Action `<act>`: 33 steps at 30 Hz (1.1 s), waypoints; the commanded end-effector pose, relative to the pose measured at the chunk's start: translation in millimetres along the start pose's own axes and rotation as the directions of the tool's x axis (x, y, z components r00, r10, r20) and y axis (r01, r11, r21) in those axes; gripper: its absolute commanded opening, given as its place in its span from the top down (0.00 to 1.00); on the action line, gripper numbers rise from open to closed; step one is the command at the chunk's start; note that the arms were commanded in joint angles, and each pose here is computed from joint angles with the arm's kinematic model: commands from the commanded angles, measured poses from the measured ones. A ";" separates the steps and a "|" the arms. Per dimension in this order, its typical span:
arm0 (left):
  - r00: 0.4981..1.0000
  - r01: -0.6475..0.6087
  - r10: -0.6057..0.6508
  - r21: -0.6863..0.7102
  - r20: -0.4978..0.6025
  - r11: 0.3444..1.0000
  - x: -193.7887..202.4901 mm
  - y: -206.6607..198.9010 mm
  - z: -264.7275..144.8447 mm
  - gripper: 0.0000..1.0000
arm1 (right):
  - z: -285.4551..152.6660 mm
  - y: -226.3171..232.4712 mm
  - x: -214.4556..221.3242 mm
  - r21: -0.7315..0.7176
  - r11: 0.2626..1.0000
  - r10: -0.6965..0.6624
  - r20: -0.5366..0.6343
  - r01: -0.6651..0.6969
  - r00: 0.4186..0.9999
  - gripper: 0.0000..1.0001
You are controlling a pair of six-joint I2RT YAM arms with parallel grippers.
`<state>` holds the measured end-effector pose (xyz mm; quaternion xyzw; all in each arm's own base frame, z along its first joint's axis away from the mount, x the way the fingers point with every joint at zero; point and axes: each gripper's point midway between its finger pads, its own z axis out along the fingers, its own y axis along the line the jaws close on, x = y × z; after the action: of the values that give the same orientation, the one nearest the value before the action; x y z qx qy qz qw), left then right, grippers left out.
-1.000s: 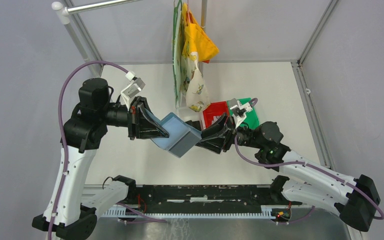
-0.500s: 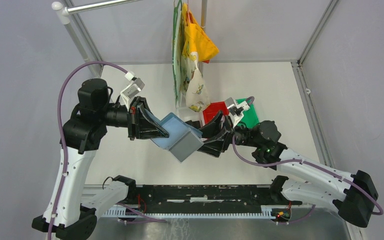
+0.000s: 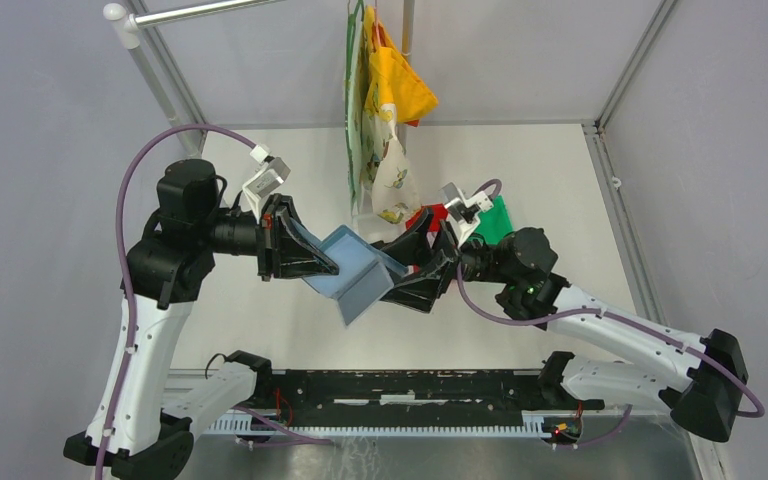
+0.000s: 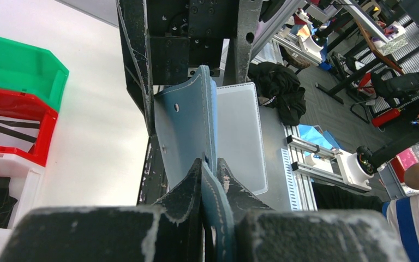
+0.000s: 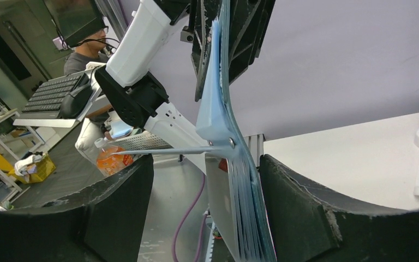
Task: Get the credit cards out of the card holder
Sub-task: Remove the credit card from the card holder.
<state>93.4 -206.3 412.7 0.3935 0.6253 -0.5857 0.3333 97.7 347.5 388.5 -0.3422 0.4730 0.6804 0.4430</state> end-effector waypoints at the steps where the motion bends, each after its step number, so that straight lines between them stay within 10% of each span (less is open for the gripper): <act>1: 0.998 -0.062 0.061 0.019 0.013 0.998 -4.7 -6.1 -0.7 0.98 | 8.7 9.8 -11.1 -0.047 0.997 -0.066 -0.004 0.066 0.998 0.24; 19: 0.999 -0.043 0.043 0.040 0.007 0.998 0.4 -9.2 -0.9 0.98 | 30.7 -0.9 -28.7 -0.026 0.993 -0.115 -0.028 0.114 0.993 0.32; 30: 0.999 -0.047 0.047 0.020 0.006 0.999 6.2 -2.4 -0.2 0.97 | 33.0 6.8 -29.2 -0.074 0.994 -0.085 -0.008 0.084 0.996 0.77; 33: 0.996 -0.085 0.087 -0.067 0.020 0.994 2.5 10.1 -1.3 0.77 | 31.1 9.3 -29.0 -0.078 0.994 -0.084 -0.006 0.083 0.996 0.90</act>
<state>93.3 -205.9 401.3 0.3873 0.6320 -0.5860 0.3275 101.4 372.8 399.4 -0.3876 0.4750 0.6653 0.4260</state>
